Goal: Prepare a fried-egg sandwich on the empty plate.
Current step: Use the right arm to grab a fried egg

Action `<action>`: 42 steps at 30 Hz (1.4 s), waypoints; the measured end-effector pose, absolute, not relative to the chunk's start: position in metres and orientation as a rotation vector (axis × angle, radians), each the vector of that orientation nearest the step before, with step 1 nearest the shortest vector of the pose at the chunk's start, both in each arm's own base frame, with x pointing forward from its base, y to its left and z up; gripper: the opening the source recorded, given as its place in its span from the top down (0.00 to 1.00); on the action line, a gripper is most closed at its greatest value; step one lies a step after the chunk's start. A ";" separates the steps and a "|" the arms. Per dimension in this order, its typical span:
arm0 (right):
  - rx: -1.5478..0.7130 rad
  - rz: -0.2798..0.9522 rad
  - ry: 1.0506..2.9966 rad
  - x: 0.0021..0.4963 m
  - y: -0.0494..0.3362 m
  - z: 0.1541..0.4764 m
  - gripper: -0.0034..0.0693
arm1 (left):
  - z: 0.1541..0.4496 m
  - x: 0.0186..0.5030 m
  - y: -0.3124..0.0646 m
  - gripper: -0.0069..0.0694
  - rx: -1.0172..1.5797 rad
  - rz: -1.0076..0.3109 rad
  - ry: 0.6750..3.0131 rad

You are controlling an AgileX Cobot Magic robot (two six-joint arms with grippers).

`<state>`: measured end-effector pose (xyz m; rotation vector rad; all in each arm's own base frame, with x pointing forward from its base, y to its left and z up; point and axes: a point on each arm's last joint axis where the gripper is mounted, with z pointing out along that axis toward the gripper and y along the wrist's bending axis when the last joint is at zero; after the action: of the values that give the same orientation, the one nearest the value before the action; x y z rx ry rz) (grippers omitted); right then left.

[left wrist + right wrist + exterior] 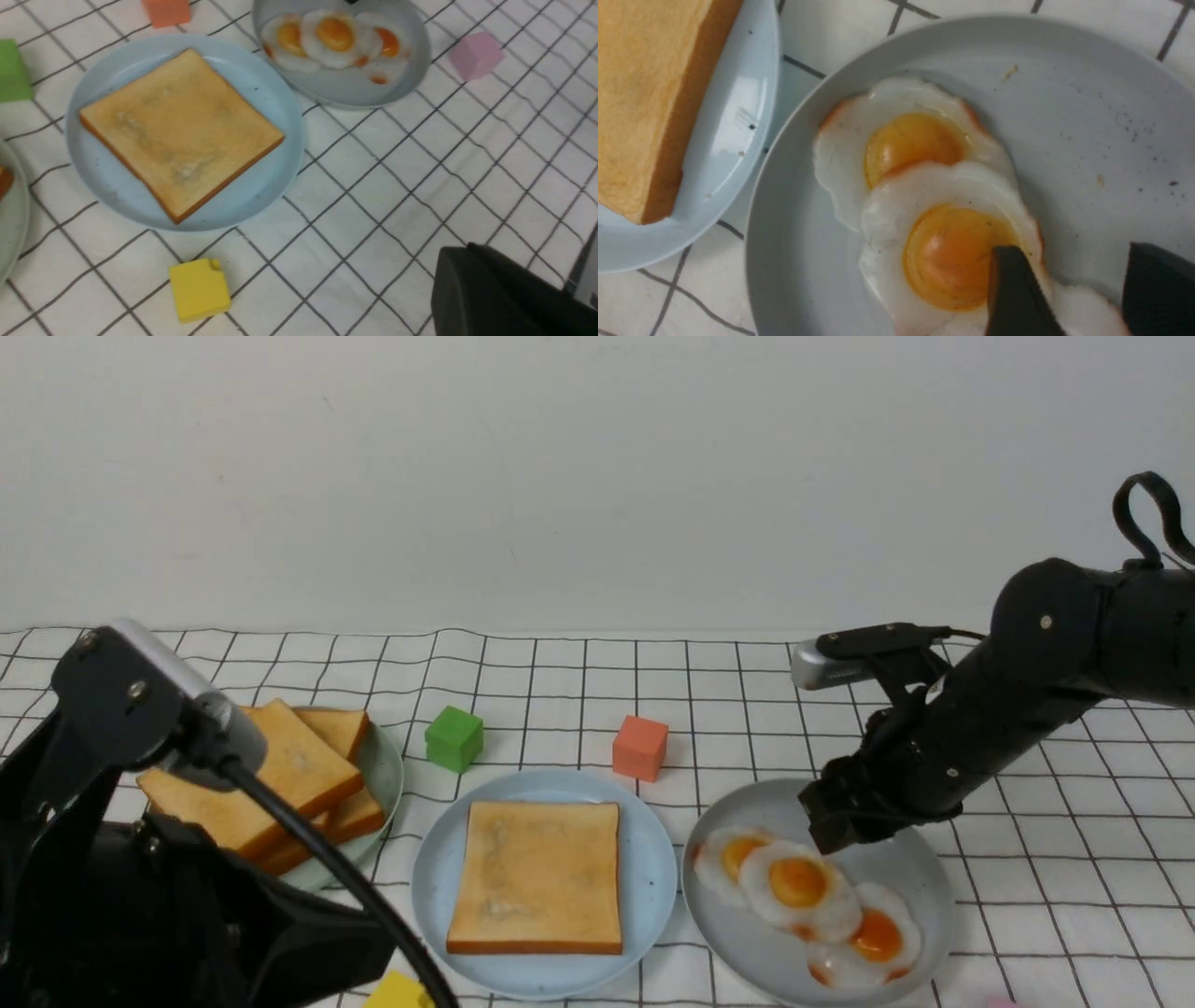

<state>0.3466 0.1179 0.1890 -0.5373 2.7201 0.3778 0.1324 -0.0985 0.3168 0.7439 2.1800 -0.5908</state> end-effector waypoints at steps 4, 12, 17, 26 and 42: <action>-0.549 0.393 2.731 0.348 0.119 0.182 0.48 | 0.317 0.136 -0.098 0.93 0.706 -0.561 2.194; -0.563 0.391 2.770 0.351 0.120 0.163 0.59 | 0.317 0.136 -0.098 0.93 0.694 -0.564 2.196; -0.570 0.395 2.770 0.352 0.121 0.163 0.72 | 0.317 0.137 -0.098 0.93 0.690 -0.566 2.197; -0.599 0.388 2.771 0.352 0.121 0.161 0.93 | 0.318 0.136 -0.099 0.93 0.680 -0.582 2.198; -0.645 0.383 2.739 0.351 0.120 0.171 0.66 | 0.317 0.135 -0.099 0.92 0.682 -0.591 2.208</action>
<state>0.3508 0.1205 0.1708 -0.6447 2.7390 0.3829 0.1354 -0.0989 0.3171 0.6819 2.2076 -0.5906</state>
